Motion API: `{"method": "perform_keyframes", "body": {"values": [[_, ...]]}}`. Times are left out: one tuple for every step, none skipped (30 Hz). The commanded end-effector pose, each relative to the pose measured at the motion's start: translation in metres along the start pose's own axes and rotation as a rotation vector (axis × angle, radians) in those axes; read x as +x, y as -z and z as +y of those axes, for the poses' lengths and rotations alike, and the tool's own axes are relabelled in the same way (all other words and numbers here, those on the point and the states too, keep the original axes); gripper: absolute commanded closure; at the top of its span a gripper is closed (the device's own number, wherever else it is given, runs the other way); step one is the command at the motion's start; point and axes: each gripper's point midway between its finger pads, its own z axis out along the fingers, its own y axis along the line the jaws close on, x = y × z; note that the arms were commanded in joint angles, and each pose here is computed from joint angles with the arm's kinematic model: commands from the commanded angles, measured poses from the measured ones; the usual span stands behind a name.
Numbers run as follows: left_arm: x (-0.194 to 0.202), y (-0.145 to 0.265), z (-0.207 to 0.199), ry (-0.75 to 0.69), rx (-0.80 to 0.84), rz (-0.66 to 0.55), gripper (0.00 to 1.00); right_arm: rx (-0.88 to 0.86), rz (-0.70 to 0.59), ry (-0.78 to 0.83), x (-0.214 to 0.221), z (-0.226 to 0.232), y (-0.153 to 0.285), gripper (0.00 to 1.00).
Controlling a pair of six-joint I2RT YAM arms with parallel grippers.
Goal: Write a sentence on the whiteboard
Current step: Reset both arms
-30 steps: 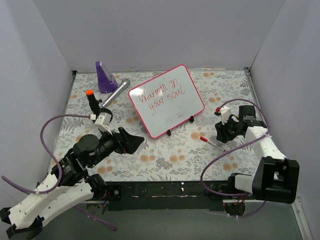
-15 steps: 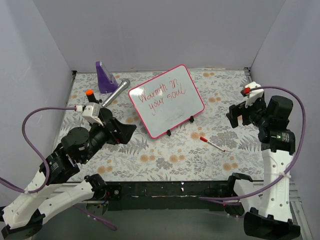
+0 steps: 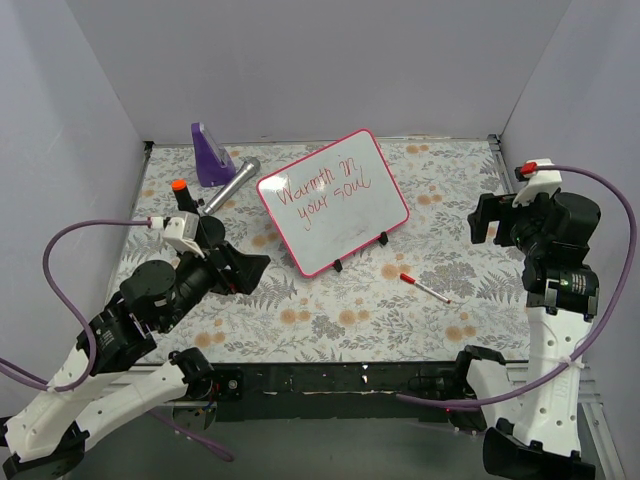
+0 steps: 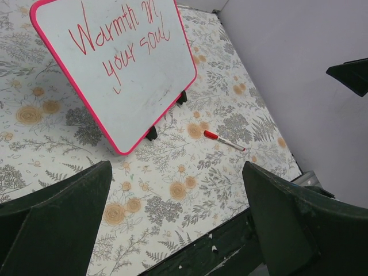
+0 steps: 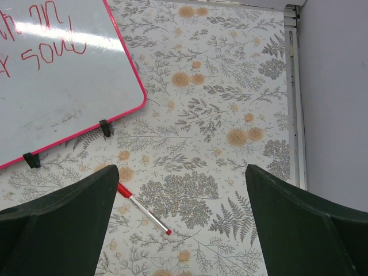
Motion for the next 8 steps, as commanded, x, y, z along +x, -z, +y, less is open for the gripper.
{"method": "perform_keyframes", "body": {"values": [[0.0063, -0.0025, 0.0074, -0.007, -0.03, 0.014, 0.02, 0.056, -0.06, -0.019, -0.0115, -0.0077, 0.0042, 0.02], [0.006, -0.0026, 0.0072, -0.007, -0.03, 0.014, 0.02, 0.055, -0.06, -0.019, -0.0104, -0.0074, 0.0039, 0.02], [0.0051, -0.0033, 0.007, -0.007, -0.032, 0.011, 0.02, 0.05, -0.06, -0.019, -0.0099, -0.0065, 0.0037, 0.02], [0.0056, -0.0048, 0.0067, -0.008, -0.034, 0.013, 0.02, 0.049, -0.06, -0.017, -0.0093, -0.0063, 0.0035, 0.02], [0.0057, -0.0051, 0.0071, -0.009, -0.035, 0.013, 0.02, 0.048, -0.066, -0.018, -0.0091, -0.0061, 0.0028, 0.02], [0.0046, -0.0061, 0.0065, -0.011, -0.033, 0.007, 0.02, 0.048, -0.067, -0.018, -0.0085, -0.0065, 0.0015, 0.02], [0.0053, -0.0075, 0.0067, -0.014, -0.035, 0.009, 0.02, 0.039, -0.069, -0.016, -0.0086, -0.0051, 0.0007, 0.02], [0.0056, -0.0086, 0.0063, -0.013, -0.035, 0.009, 0.02, 0.035, -0.074, -0.008, -0.01, -0.0054, -0.001, 0.02]]}}
